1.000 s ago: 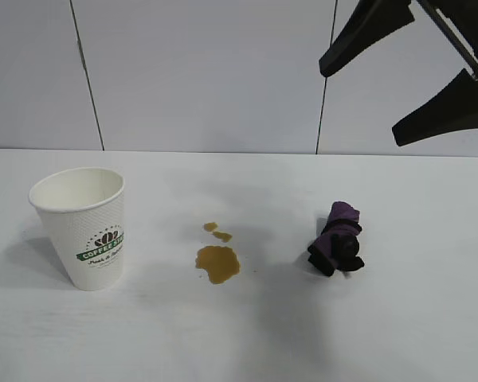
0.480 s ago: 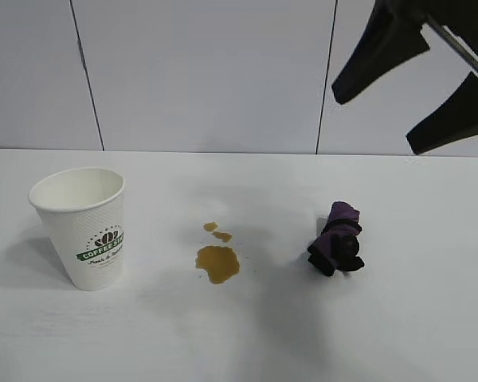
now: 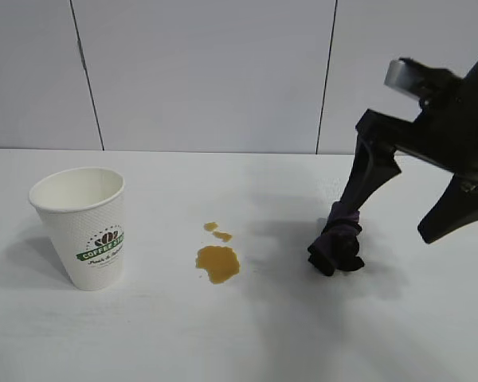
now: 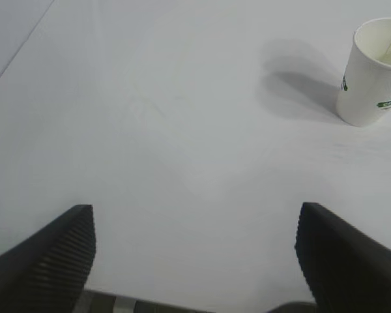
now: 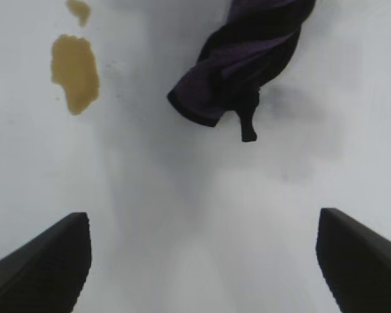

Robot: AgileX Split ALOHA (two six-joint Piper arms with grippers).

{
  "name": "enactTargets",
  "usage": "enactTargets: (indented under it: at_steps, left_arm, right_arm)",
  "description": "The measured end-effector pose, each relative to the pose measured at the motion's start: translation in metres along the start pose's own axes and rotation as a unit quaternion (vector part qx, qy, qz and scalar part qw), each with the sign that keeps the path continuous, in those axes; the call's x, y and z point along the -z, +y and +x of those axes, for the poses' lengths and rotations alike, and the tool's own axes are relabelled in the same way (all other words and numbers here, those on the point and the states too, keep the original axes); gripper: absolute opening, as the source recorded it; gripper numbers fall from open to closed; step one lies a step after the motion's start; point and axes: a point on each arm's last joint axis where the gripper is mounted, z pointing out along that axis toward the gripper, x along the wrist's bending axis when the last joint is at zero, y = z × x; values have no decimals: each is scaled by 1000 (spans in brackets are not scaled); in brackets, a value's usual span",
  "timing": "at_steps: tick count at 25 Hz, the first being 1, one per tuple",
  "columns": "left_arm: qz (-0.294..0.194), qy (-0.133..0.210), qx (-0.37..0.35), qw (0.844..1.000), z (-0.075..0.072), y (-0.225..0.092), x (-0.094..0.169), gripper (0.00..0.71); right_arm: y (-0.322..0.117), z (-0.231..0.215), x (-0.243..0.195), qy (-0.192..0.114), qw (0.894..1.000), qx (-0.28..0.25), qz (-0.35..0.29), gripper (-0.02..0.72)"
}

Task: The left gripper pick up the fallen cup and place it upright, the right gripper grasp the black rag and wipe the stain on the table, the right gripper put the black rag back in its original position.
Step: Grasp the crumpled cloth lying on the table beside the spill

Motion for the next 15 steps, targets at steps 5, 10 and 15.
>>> enactTargets:
  at_steps: [5, 10, 15]
  left_arm:
    - [3, 6, -2, 1000, 1, 0, 1, 603]
    - [-19, 6, -2, 1000, 1, 4, 0, 603]
    - [-43, 5, -3, 999, 0, 6, -8, 603]
  right_arm:
    - [5, -5, -16, 4, 1000, -25, -7, 650]
    - [8, -4, -17, 13, 999, -36, -22, 650]
    - [9, -3, -16, 14, 999, -38, -27, 650]
